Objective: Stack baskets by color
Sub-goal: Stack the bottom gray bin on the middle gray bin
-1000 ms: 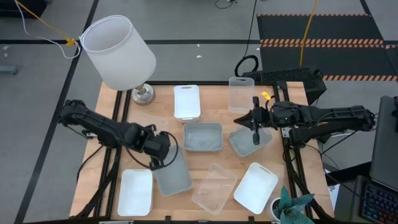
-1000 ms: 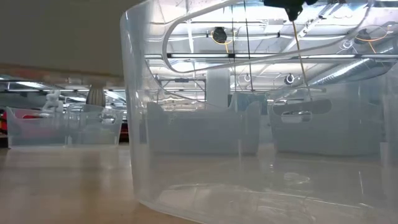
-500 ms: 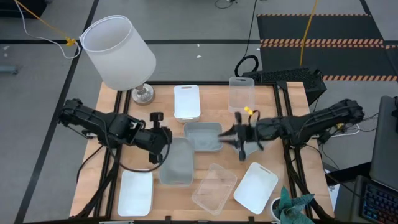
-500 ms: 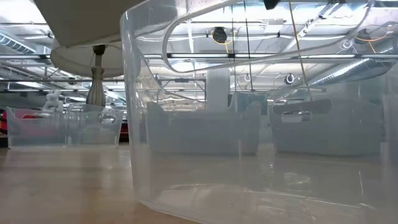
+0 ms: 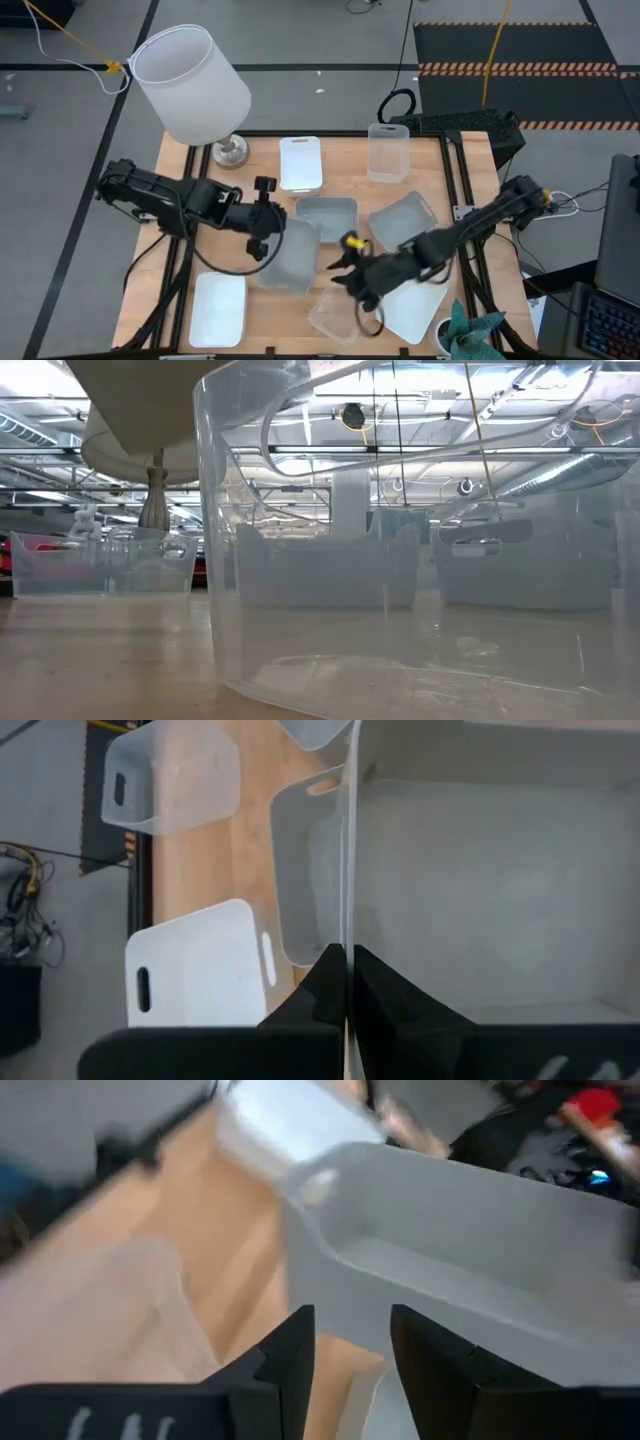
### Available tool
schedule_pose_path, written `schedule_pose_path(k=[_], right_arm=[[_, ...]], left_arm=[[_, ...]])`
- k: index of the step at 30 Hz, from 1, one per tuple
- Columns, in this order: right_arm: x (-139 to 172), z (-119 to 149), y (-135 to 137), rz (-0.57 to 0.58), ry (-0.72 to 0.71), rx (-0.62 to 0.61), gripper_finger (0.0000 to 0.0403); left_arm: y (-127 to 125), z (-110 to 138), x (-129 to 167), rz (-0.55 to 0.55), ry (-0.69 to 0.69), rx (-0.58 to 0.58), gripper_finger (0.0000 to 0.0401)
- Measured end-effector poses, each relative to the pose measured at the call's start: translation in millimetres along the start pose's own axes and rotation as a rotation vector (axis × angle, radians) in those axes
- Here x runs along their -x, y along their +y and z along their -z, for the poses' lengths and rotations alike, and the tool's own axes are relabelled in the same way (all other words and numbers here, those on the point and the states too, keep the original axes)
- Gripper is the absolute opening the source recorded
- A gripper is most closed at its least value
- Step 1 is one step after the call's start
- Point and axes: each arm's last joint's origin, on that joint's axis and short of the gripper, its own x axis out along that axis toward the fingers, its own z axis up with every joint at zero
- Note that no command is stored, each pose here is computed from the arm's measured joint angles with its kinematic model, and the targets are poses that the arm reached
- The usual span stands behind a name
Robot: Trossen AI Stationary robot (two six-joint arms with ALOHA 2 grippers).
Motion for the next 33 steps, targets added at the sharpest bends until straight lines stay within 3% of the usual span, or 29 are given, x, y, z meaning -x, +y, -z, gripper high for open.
schedule_pose_path(k=[6, 14, 18, 23, 33], right_arm=[[-29, -11, 6, 0.042, 0.154, 0.269, 0.013], [-50, -17, 7, 0.098, 0.166, 0.563, 0.013], [-52, -16, -5, 0.106, 0.161, 0.568, 0.013], [-58, -6, -14, -0.006, 0.158, 0.523, 0.013], [-62, -1, -25, -0.058, 0.14, 0.517, 0.013]], left_arm=[[4, 0, -7, 0.022, 0.019, -0.052, 0.0005], [0, -3, -19, 0.035, 0.056, -0.091, 0.0005], [-3, -5, -26, 0.048, 0.07, -0.128, 0.0005], [-3, -5, -25, 0.048, 0.066, -0.136, 0.0005], [-2, -5, -26, 0.047, 0.062, -0.139, 0.0005]])
